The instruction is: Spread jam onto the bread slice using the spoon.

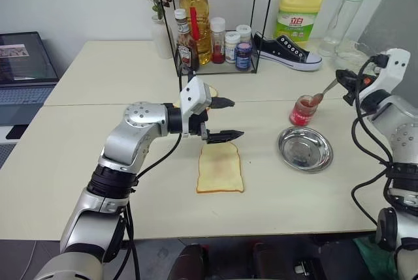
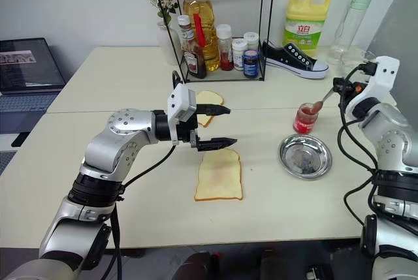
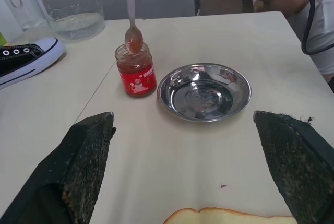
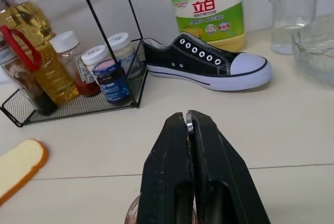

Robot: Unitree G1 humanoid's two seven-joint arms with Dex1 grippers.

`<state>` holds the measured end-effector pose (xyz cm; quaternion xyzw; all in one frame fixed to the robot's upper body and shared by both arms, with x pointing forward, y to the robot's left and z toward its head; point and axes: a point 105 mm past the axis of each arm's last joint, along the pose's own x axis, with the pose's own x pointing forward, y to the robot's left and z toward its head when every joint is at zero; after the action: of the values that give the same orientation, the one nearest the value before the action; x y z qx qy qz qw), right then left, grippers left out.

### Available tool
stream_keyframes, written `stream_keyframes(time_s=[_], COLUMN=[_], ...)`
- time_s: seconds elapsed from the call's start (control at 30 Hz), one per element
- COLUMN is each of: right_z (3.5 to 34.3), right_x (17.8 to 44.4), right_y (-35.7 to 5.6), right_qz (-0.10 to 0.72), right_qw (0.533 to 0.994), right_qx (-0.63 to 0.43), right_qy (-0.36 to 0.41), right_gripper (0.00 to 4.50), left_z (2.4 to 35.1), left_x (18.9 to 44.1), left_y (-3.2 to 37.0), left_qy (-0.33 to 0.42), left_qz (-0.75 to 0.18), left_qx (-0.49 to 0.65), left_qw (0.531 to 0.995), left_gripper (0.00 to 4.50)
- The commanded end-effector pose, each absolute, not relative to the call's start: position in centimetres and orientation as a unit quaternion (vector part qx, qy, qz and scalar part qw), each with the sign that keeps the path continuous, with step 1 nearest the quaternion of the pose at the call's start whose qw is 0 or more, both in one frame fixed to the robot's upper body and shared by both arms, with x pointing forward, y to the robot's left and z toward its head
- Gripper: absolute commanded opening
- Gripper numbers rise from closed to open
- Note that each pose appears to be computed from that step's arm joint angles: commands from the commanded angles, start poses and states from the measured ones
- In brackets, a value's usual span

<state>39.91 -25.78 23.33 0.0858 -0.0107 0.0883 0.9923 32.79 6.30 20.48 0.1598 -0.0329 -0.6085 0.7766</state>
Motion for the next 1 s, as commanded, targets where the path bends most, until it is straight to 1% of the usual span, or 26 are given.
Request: stream_keyframes(time_s=[0.03, 0.13, 0.27, 0.37, 0.57, 1.0], right_z=[25.0, 24.7, 24.3, 24.5, 25.4, 25.1], right_x=[40.4, 40.7, 40.8, 40.8, 40.8, 39.9], right_y=[-24.7, -24.3, -24.0, -24.0, -24.8, -26.8], right_qz=[0.103, 0.106, 0.111, 0.111, 0.101, 0.067], right_qw=[0.994, 0.994, 0.993, 0.992, 0.983, 0.955], right_qx=[0.030, 0.016, 0.027, 0.055, 0.151, 0.287], right_qy=[-0.035, -0.031, -0.027, -0.030, -0.038, -0.036], right_gripper=[0.02, 0.02, 0.02, 0.02, 0.02, 0.02], left_z=[21.8, 21.8, 21.8, 21.8, 21.8, 21.7], left_x=[32.5, 32.5, 32.4, 32.5, 32.5, 32.5], left_y=[6.2, 6.2, 6.3, 6.4, 6.5, 6.5], left_qy=[-0.057, -0.057, -0.057, -0.056, -0.055, -0.052], left_qz=[-0.606, -0.605, -0.604, -0.602, -0.602, -0.606], left_qx=[0.168, 0.168, 0.168, 0.168, 0.167, 0.169], left_qw=[0.776, 0.776, 0.777, 0.779, 0.779, 0.776], left_gripper=[4.50, 4.50, 4.50, 4.50, 4.50, 4.50])
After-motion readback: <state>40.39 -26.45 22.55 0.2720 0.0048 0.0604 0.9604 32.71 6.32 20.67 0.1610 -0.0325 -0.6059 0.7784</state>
